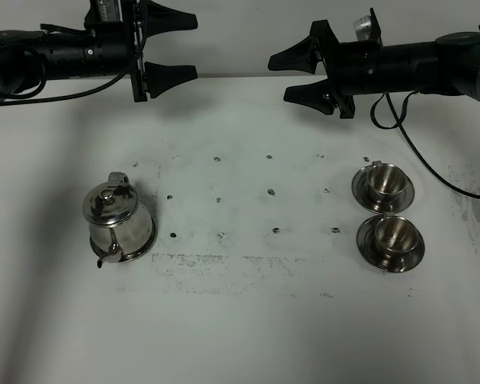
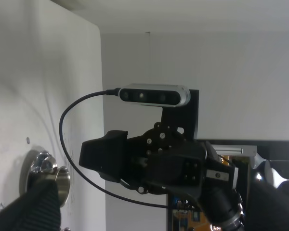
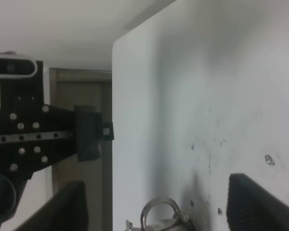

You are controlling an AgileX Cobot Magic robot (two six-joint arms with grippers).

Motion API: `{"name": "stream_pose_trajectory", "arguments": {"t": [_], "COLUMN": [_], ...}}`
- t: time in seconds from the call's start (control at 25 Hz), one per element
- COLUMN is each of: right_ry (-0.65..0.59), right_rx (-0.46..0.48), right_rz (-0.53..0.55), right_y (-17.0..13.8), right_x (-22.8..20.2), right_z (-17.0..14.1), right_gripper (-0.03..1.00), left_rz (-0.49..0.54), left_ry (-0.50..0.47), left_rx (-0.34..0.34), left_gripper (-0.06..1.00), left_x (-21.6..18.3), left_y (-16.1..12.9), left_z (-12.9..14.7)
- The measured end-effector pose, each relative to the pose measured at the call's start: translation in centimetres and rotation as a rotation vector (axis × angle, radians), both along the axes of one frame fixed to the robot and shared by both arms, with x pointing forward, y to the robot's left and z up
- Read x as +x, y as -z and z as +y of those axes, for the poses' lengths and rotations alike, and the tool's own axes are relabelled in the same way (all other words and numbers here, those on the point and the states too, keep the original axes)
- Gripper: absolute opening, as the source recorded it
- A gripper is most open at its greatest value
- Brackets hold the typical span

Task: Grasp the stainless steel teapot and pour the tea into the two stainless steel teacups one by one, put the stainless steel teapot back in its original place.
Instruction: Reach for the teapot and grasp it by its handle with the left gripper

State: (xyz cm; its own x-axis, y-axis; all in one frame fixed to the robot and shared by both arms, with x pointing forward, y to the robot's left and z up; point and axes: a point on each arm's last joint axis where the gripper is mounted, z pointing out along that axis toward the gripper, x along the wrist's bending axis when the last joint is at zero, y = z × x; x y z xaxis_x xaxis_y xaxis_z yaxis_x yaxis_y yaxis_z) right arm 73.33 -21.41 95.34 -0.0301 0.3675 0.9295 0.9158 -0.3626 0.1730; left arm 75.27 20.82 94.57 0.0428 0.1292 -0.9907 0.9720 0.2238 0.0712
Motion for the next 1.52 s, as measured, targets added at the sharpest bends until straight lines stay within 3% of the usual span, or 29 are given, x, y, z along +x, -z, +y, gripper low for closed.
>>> {"name": "stream_pose_trajectory", "arguments": {"t": [0.48,0.72,1.0,1.2,1.52], "right_ry": [-0.002,-0.041,-0.050,-0.026,-0.003], "right_rx": [-0.003,-0.030,-0.082,-0.120,-0.289], "right_rz": [-0.005,-0.069,-0.131,-0.177,-0.301], "right_y": [0.0,0.0,-1.4,-3.1,-9.3], "right_x": [0.0,-0.1,-0.3,-0.5,-2.6], "right_z": [0.0,0.1,-1.3,-4.0,-8.0], "right_gripper": [0.58,0.58,0.58,0.58,0.58], "left_rz": [0.020,0.014,-0.002,-0.062,-0.212], "left_ry": [0.008,0.010,-0.040,-0.061,-0.061], "left_rx": [0.022,0.028,0.033,0.101,0.308], "left_gripper": [0.74,0.74,0.74,0.71,0.70], "left_x": [-0.1,-0.1,0.3,-0.1,-2.2], "left_y": [0.3,0.4,0.2,-2.5,-9.4], "left_z": [0.0,0.1,2.8,5.1,7.5]}}
